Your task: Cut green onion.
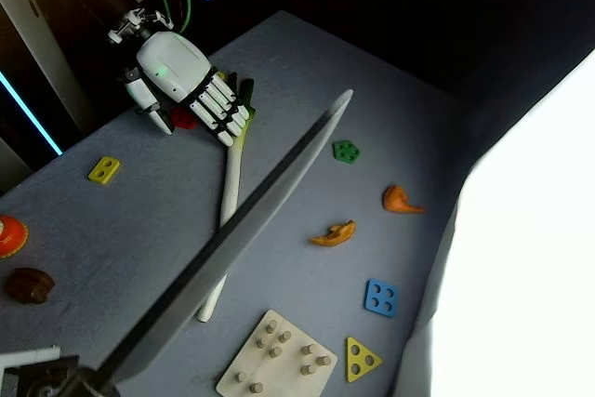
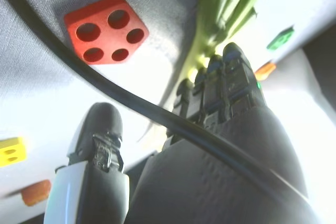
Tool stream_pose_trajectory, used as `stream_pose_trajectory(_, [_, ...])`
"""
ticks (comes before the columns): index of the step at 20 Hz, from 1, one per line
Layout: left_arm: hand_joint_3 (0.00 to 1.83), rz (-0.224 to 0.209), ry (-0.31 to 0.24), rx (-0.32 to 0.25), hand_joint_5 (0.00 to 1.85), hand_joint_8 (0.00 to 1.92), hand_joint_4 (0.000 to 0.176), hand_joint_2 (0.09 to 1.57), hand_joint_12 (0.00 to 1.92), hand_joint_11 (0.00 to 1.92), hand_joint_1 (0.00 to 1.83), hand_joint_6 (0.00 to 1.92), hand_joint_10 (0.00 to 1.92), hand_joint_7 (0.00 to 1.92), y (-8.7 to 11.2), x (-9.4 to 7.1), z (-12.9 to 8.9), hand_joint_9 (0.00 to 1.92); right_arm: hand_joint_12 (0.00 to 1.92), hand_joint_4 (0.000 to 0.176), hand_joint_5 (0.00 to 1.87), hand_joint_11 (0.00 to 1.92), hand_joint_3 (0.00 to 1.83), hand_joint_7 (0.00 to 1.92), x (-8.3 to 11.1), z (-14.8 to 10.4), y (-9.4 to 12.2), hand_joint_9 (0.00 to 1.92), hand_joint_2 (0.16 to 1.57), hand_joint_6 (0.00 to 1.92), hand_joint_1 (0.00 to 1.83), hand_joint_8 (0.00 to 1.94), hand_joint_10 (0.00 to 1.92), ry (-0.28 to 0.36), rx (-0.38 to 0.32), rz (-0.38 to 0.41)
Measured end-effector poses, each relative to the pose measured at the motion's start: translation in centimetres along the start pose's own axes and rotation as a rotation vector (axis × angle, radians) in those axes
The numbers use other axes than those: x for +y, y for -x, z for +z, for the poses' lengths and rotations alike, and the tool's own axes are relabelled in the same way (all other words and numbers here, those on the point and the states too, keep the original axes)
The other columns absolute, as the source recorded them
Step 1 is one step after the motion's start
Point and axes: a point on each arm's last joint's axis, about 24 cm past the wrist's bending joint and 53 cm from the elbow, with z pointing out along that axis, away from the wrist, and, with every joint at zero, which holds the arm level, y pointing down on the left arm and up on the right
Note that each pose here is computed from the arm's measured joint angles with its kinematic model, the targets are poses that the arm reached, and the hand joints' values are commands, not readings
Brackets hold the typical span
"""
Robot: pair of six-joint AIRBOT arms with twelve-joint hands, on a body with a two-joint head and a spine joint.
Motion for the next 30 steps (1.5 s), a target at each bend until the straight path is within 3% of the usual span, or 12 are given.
stream_pose_trajectory(2, [0.00,0.011,-0.016,0.003,0.03,0.00,0.000,1.40,0.00,0.00,0.35,0.01,0.00,0.01,0.2,-0.6,0.2,0.00,1.92,0.176,1.30,1.66,0.59,1.57,-1.2,0.6,0.0,1.63,0.89,1.92,1.57,1.94,1.92,-0.009,-0.014,0.026])
stream_pose_trajectory(7, [0.00,0.016,-0.096,-0.016,0.03,0.00,0.000,1.41,0.01,0.01,0.31,0.00,0.00,0.01,1.6,-3.5,0.5,0.00,1.92,0.176,1.31,1.66,0.59,1.56,-1.0,1.7,-2.0,1.62,0.89,1.92,1.59,1.94,1.92,0.089,0.026,0.005])
stream_pose_trajectory(9, [0.00,0.025,-0.111,-0.031,0.02,0.00,0.000,1.40,0.01,0.01,0.32,0.00,0.00,0.00,2.8,-4.1,0.7,0.00,1.92,0.176,1.29,1.66,0.59,1.56,-1.6,2.2,-2.9,1.62,0.88,1.92,1.60,1.94,1.92,0.096,0.033,0.010])
stream_pose_trajectory(13, [0.00,0.067,-0.157,-0.045,0.01,0.00,0.000,1.41,0.03,0.00,0.28,0.00,0.00,0.00,4.9,-5.3,1.2,0.00,1.92,0.176,1.26,1.67,0.60,1.57,-2.8,2.9,-2.5,1.63,0.85,1.92,1.61,1.94,1.92,0.099,0.012,0.032])
stream_pose_trajectory(16, [0.00,0.110,-0.214,-0.045,0.02,0.00,0.000,1.40,0.04,0.00,0.30,0.00,0.00,0.01,6.4,-6.7,1.6,0.00,1.92,0.176,1.27,1.67,0.61,1.56,-3.6,2.9,-2.9,1.63,0.83,1.92,1.63,1.94,1.92,0.089,0.017,0.065])
stream_pose_trajectory(18, [0.00,0.191,-0.272,-0.064,0.01,0.00,0.000,1.40,0.02,0.00,0.29,0.00,0.00,0.01,8.5,-8.4,1.9,0.00,1.92,0.176,1.28,1.67,0.62,1.56,-3.4,2.7,-3.5,1.62,0.85,1.92,1.59,1.94,1.92,0.101,0.025,0.060])
stream_pose_trajectory(21, [0.00,0.248,-0.347,-0.052,0.00,0.00,0.000,1.40,0.03,0.00,0.29,0.00,0.00,0.00,9.3,-10.2,1.9,0.00,1.92,0.176,1.33,1.66,0.61,1.55,-3.2,2.7,-4.2,1.61,0.86,1.92,1.57,1.94,1.92,0.131,0.023,0.024])
stream_pose_trajectory(23, [0.00,0.240,-0.365,-0.007,0.00,0.00,0.000,1.40,0.01,0.00,0.30,0.00,0.00,0.01,8.4,-10.6,1.8,0.00,1.92,0.176,1.33,1.68,0.59,1.56,-3.2,2.6,-4.6,1.63,0.85,1.92,1.59,1.94,1.92,0.148,0.013,0.000])
stream_pose_trajectory(26, [0.00,0.219,-0.349,0.029,0.00,0.00,0.000,1.40,0.00,0.00,0.28,0.00,0.00,0.00,8.0,-10.3,1.9,0.00,1.92,0.176,1.32,1.67,0.58,1.54,-3.5,2.6,-4.8,1.61,0.87,1.92,1.58,1.94,1.92,0.153,0.002,-0.023])
stream_pose_trajectory(28, [0.00,0.258,-0.349,0.021,0.01,0.00,0.000,1.40,0.00,0.01,0.32,0.00,0.00,0.02,8.5,-10.7,1.8,0.00,1.92,0.176,1.33,1.66,0.58,1.54,-3.4,2.6,-4.5,1.61,0.87,1.92,1.58,1.94,1.92,0.166,-0.018,-0.026])
stream_pose_trajectory(30, [0.00,0.266,-0.346,0.022,0.02,0.01,0.000,1.39,0.01,0.02,0.32,0.01,0.00,0.03,8.7,-10.8,1.7,0.01,1.92,0.176,1.36,1.66,0.58,1.55,-3.3,2.6,-4.9,1.61,0.89,1.92,1.57,1.94,1.92,0.171,-0.027,-0.033])
